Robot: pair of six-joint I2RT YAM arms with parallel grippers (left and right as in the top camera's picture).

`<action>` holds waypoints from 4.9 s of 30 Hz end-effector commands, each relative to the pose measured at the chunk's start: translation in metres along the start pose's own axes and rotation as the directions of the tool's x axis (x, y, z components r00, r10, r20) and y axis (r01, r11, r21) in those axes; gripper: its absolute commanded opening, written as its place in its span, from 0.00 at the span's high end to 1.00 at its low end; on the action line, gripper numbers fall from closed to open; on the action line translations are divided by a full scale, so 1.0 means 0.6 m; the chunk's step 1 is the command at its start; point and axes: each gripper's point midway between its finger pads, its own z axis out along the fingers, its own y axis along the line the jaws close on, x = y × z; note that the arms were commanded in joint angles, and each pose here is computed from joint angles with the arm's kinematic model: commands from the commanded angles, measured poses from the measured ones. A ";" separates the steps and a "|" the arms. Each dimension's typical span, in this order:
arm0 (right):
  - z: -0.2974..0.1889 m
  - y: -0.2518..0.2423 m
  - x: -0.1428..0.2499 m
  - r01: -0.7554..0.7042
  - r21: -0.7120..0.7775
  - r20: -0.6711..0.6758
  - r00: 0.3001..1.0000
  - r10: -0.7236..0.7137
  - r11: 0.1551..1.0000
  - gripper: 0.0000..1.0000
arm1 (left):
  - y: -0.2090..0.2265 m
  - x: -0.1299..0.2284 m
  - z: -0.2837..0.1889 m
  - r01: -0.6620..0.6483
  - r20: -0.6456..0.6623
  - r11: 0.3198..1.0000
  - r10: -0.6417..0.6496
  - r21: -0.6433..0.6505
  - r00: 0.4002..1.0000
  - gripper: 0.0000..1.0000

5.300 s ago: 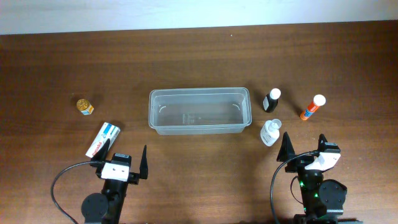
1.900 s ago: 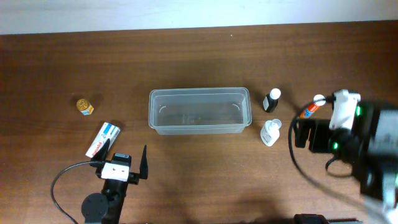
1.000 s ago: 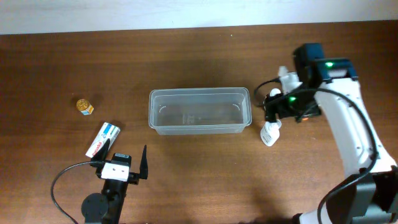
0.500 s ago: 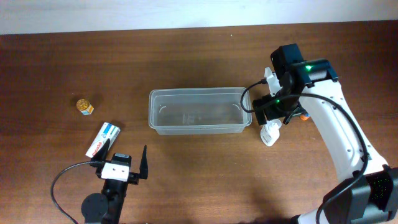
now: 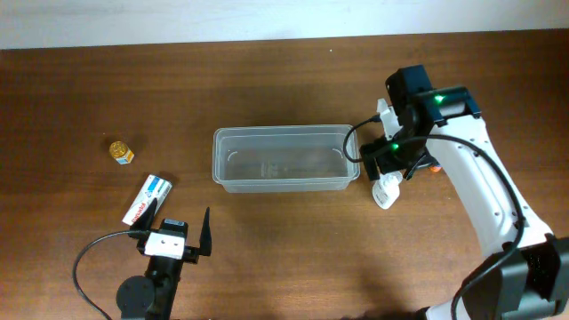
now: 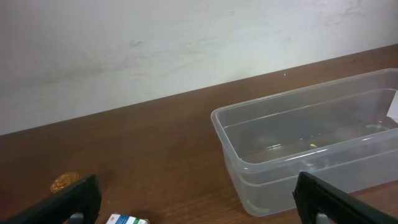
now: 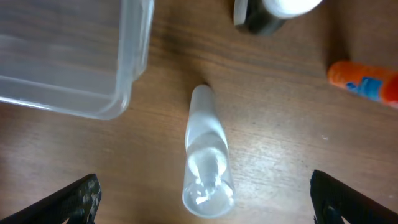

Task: Pack container
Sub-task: 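Close the right gripper on the clear bottle's cap and lift, then carry the clear bottle left and lower it into the container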

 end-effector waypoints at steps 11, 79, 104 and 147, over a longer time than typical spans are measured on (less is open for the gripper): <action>0.086 0.000 0.024 -0.017 0.006 -0.027 0.999 0.017 1.000 0.04 | 0.002 0.003 0.000 -0.009 0.000 1.000 0.009 -0.005 1.000 0.01; -0.093 0.165 -0.147 -0.112 -0.012 0.320 0.941 0.110 0.994 0.75 | 0.002 0.003 0.000 -0.009 0.000 1.000 0.009 -0.005 1.000 0.01; 0.029 0.171 -0.163 -0.235 0.023 0.185 0.956 0.227 0.972 0.71 | 0.002 0.003 0.000 -0.009 0.000 1.000 0.009 -0.005 1.000 0.01; -0.043 0.138 -0.027 -0.420 0.123 -0.043 0.903 0.428 0.899 0.42 | 0.002 0.003 0.000 -0.009 0.000 1.000 0.009 -0.005 1.000 0.01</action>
